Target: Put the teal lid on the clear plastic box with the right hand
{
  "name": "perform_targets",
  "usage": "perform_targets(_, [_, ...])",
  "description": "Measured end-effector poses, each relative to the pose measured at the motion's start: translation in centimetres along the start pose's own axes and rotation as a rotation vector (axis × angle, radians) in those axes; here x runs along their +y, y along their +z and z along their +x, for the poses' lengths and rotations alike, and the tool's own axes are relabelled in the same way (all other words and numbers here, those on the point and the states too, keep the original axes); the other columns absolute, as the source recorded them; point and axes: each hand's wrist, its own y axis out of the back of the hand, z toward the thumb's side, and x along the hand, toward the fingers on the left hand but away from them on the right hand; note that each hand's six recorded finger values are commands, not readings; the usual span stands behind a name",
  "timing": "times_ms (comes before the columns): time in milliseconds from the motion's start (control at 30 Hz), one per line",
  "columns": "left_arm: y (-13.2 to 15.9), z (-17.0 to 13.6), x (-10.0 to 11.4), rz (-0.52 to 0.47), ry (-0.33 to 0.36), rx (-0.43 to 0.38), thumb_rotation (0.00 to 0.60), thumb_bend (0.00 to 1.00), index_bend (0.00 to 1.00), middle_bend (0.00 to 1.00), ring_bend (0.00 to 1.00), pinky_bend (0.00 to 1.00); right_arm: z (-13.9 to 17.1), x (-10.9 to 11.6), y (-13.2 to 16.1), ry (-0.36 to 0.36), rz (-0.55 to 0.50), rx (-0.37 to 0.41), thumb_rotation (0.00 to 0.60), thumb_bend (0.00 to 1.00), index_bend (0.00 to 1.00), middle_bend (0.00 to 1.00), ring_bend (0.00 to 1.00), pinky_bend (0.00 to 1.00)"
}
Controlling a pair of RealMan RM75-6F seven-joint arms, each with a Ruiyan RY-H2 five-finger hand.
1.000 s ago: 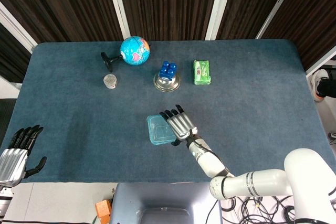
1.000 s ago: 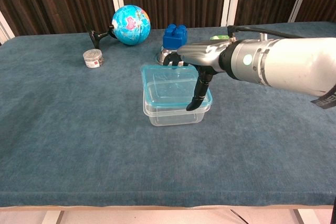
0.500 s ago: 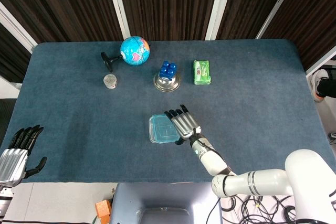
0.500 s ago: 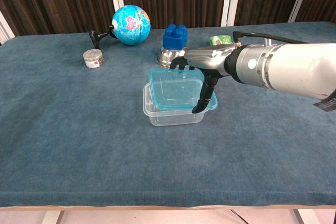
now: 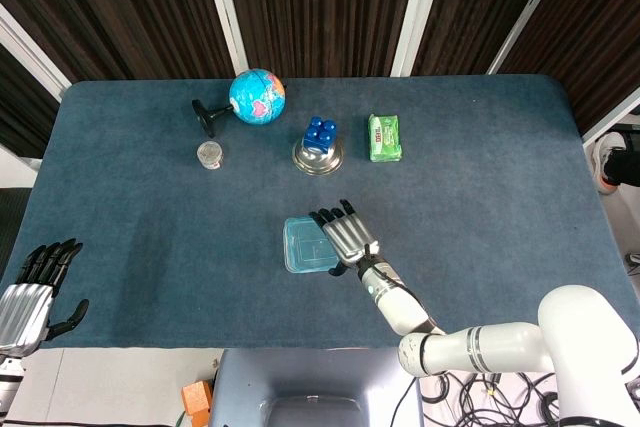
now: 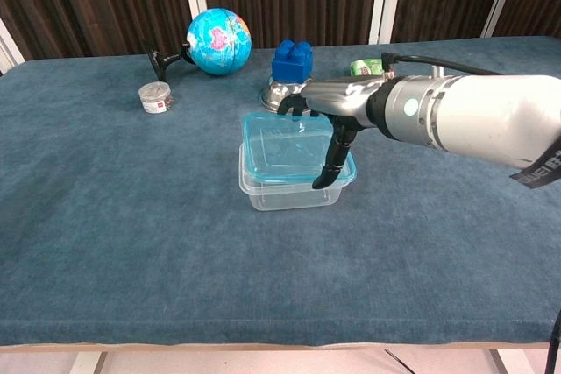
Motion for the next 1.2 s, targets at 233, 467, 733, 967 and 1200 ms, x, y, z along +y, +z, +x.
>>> perform_targets(233, [-0.1, -0.1, 0.1, -0.003, 0.004, 0.000, 0.600, 0.35, 0.00, 0.05, 0.03, 0.03, 0.0, 0.0, 0.4, 0.002, 0.001, 0.002, 0.600, 0.04, 0.70, 0.31, 0.14, 0.03])
perform_targets(467, [-0.1, -0.2, 0.3, -0.007, 0.009, -0.001, 0.600, 0.35, 0.00, 0.05, 0.03, 0.03, -0.2, -0.2, 0.6, 0.004, 0.001, -0.003, 0.600, 0.04, 0.70, 0.31, 0.14, 0.03])
perform_targets(733, [-0.1, -0.3, 0.3, -0.008, 0.011, -0.003, 0.600, 0.35, 0.00, 0.05, 0.03, 0.03, -0.4, -0.6, 0.7, 0.009, -0.001, -0.006, 0.600, 0.04, 0.70, 0.31, 0.14, 0.03])
perform_targets(967, [-0.2, -0.2, 0.3, -0.009, 0.011, -0.002, 0.600, 0.35, 0.00, 0.05, 0.03, 0.03, -0.7, -0.9, 0.6, 0.013, 0.000, -0.012, 0.600, 0.04, 0.70, 0.31, 0.14, 0.03])
perform_targets(1200, [-0.2, -0.2, 0.4, -0.011, 0.011, -0.001, 0.600, 0.35, 0.00, 0.05, 0.03, 0.03, -0.9, -1.1, 0.5, 0.017, 0.003, -0.016, 0.600, 0.04, 0.70, 0.31, 0.14, 0.03])
